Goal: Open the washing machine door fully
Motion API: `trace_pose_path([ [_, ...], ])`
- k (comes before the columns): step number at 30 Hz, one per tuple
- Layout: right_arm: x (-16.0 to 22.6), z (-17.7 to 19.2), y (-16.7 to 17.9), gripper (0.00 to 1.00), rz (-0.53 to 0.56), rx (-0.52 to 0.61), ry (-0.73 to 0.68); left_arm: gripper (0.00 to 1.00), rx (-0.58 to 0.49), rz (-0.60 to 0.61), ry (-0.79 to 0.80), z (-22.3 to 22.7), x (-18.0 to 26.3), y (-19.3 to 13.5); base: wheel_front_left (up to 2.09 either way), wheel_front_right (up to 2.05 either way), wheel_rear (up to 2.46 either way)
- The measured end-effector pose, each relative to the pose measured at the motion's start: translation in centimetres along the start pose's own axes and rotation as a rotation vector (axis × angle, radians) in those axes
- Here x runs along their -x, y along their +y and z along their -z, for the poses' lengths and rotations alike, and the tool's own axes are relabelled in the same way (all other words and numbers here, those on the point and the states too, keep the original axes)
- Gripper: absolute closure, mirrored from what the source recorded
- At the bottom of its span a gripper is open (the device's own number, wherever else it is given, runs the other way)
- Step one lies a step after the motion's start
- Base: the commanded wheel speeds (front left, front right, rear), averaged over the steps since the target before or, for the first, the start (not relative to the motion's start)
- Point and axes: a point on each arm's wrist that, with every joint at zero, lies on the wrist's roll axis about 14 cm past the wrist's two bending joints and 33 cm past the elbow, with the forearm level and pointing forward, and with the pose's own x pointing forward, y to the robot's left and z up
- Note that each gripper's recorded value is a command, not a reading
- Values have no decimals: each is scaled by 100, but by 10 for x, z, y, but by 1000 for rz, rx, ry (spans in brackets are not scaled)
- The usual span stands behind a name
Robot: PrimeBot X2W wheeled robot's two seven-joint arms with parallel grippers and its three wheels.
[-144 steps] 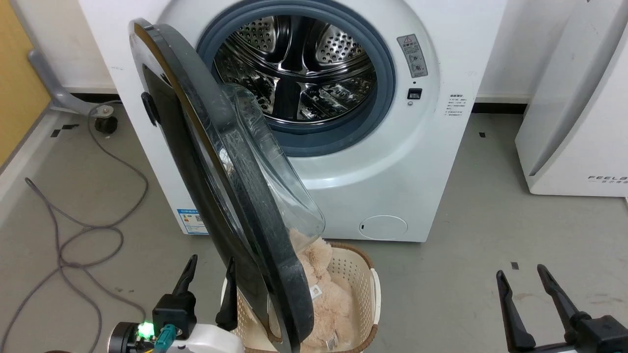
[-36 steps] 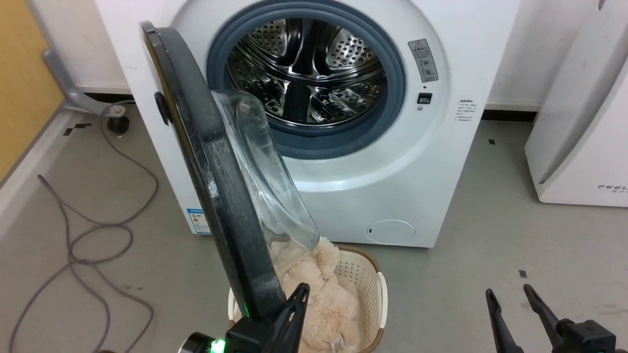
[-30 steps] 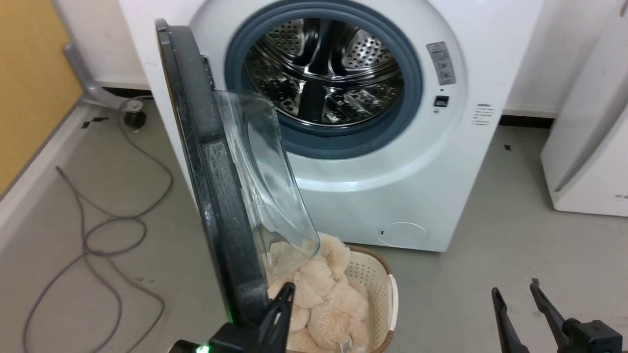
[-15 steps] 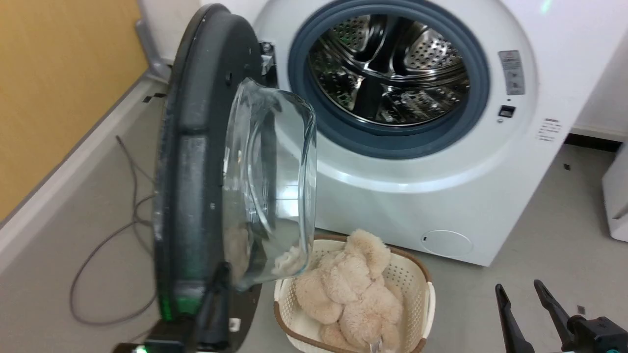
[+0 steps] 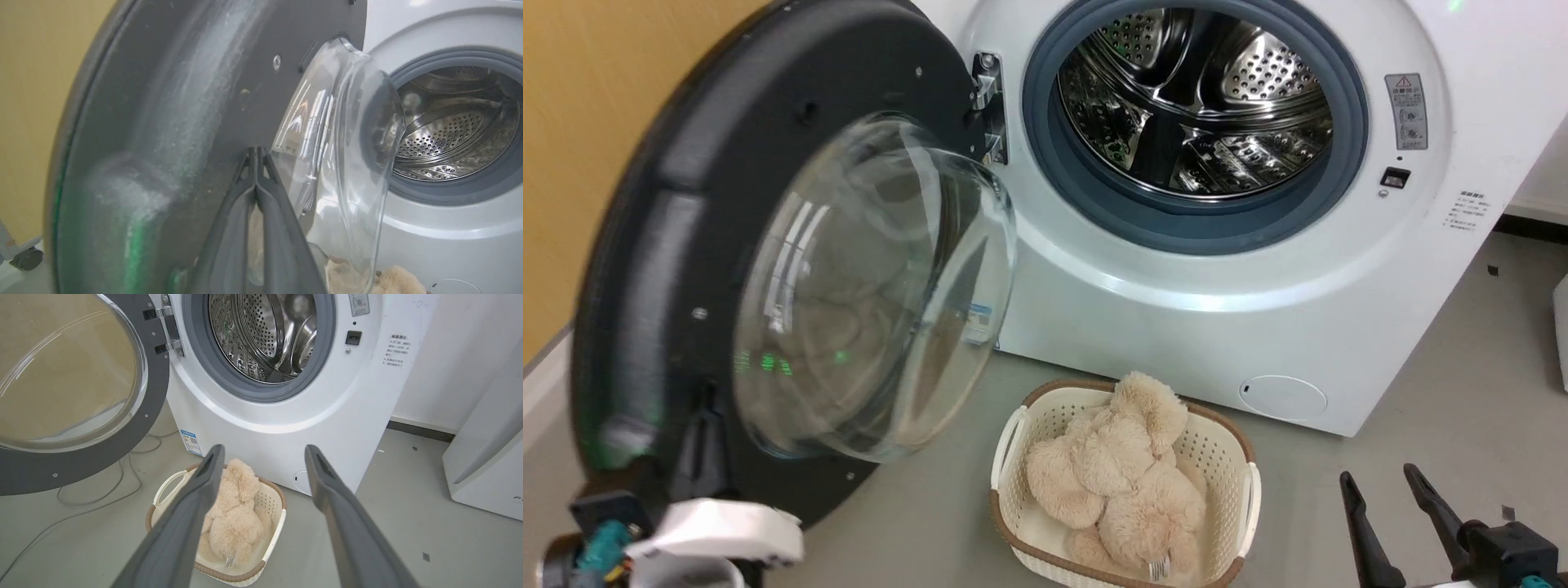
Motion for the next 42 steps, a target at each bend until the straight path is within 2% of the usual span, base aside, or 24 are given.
trace_pose_path([
  [15, 3, 3, -12, 0, 37, -5, 15, 100, -9, -172, 50, 15, -56, 78, 0, 0, 0],
  [22, 6, 1, -14, 0, 46, -3, 10, 100, -8, -176, 34, 11, -58, 78, 0, 0, 0],
  [29, 13, -6, -12, 0, 47, 1, -7, 100, -10, -135, 1, 11, -24, 57, 0, 0, 0],
  [31, 14, -8, -12, 0, 47, 3, -13, 51, -5, -129, 18, 18, -10, 52, 0, 0, 0],
  [32, 15, -9, -11, 0, 48, 4, -17, 20, -5, -128, 21, 19, -3, 49, 0, 0, 0],
  [33, 15, -10, -12, 0, 50, 5, -20, 0, -6, -124, 23, 19, 2, 46, 0, 0, 0],
  [42, 21, -17, -15, 0, 64, 12, -43, 0, 3, -33, 78, 24, 30, 5, 0, 0, 0],
])
